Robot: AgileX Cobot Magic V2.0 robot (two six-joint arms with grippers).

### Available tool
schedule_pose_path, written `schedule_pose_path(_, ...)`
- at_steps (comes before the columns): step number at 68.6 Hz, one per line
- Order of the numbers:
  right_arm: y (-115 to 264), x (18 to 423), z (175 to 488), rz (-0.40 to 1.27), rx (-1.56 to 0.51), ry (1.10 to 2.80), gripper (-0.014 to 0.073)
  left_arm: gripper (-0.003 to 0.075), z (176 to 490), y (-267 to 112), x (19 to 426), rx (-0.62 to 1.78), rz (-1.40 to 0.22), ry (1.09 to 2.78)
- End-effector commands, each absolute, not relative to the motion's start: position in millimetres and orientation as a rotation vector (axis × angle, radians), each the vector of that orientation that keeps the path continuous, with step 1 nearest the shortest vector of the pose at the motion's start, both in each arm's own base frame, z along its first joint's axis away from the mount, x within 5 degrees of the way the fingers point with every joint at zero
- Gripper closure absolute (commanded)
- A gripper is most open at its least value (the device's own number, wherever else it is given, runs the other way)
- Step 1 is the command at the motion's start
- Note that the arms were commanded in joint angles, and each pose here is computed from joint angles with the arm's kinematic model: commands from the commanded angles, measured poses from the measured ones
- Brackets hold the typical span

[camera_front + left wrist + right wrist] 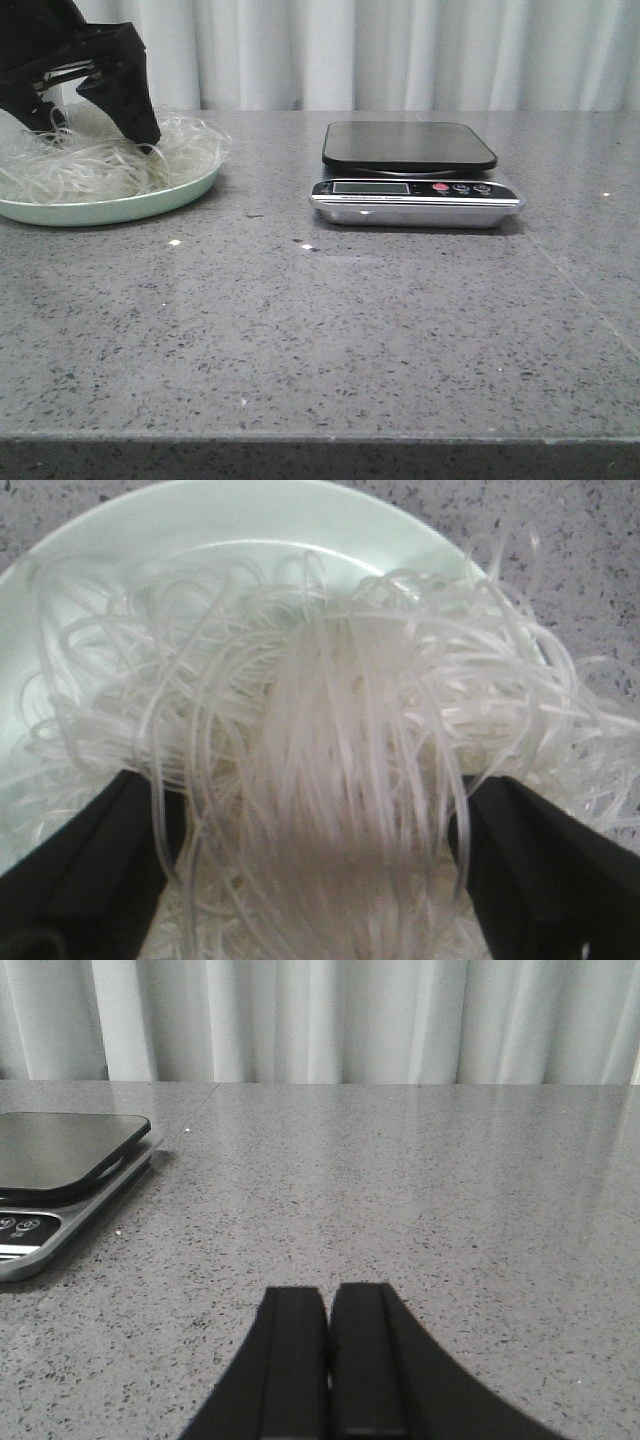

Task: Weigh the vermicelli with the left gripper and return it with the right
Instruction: 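Lower the left gripper into the vermicelli on the green plate and grasp, then lift the vermicelli with the left gripper and carry it over the scale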

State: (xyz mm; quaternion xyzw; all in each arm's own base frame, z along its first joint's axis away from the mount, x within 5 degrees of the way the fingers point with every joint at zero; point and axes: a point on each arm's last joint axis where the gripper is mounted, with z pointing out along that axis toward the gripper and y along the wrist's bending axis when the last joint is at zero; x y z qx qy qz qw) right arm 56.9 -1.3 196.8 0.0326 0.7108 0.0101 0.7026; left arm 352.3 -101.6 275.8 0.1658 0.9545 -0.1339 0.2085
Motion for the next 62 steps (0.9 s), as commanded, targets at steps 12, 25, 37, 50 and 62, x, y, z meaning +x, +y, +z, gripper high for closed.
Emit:
schedule_pose_path(12,-2.3,54.9,207.8,0.008,0.07,1.476,0.0445,0.0469,293.3,-104.5,349.3,0.472,-0.393,2.619)
schedule_pose_path(25,-2.3,54.9,207.8,0.008,0.07,1.476,0.0445,0.0577,301.5,-103.9,351.0,0.486,-0.372,2.598)
schedule_pose_path(37,-2.3,54.9,207.8,0.008,0.07,1.476,0.0445,0.0578,328.5,-102.2,350.7,0.509,-0.338,2.534)
schedule_pose_path(50,-2.3,54.9,207.8,0.008,0.07,1.476,0.0445,0.0578,380.1,-102.9,346.4,0.51,-0.343,2.384)
schedule_pose_path(62,-2.3,54.9,207.8,0.008,0.07,1.476,0.0445,0.0578,429.8,-118.8,337.7,0.559,-0.367,2.223)
